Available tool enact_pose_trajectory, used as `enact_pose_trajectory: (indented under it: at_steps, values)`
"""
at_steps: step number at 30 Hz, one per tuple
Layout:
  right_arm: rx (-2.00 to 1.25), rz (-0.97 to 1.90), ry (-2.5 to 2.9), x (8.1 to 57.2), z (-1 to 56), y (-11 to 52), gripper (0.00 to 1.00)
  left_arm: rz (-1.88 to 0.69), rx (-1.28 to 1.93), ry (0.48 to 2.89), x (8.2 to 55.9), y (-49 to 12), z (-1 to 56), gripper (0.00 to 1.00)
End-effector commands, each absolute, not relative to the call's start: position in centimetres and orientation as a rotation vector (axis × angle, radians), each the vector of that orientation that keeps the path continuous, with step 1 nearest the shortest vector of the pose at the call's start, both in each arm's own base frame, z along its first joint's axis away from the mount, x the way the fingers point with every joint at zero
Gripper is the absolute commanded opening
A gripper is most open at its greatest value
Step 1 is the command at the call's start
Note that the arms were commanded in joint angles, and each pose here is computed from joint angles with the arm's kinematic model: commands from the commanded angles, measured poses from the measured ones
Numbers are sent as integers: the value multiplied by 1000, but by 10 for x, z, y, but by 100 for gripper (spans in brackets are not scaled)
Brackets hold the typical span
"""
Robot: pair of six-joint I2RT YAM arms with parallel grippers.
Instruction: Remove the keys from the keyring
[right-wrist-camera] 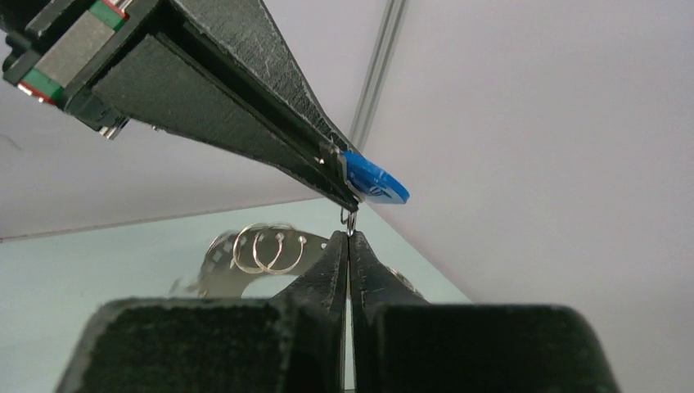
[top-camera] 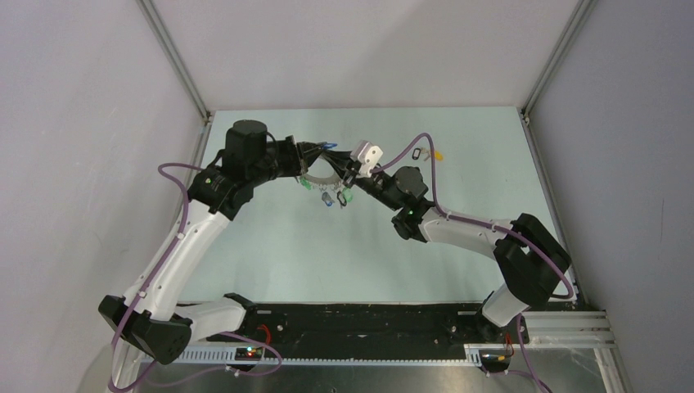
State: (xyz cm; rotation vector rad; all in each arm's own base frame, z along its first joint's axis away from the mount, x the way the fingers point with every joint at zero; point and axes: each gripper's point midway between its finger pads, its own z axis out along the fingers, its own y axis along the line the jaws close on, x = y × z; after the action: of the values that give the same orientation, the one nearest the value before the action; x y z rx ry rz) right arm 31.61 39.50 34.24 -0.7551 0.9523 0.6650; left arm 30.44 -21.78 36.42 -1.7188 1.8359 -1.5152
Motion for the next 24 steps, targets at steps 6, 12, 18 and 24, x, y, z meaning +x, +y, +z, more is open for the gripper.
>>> enact_pose_trajectory:
  at_steps: [6, 12, 18, 24]
  values:
    - [-727, 588, 833, 294, 366, 361, 0, -1622, -1687, 1730, 307, -212, 390, 0]
    - [-654, 593, 808, 288, 383, 345, 0, -1609, -1696, 1748, 305, -212, 381, 0]
    - [-487, 665, 749, 286, 409, 331, 0, -1587, -1715, 1773, 302, -212, 366, 0]
    - [-486, 717, 653, 274, 414, 334, 0, -1592, -1700, 1818, 302, -218, 362, 0]
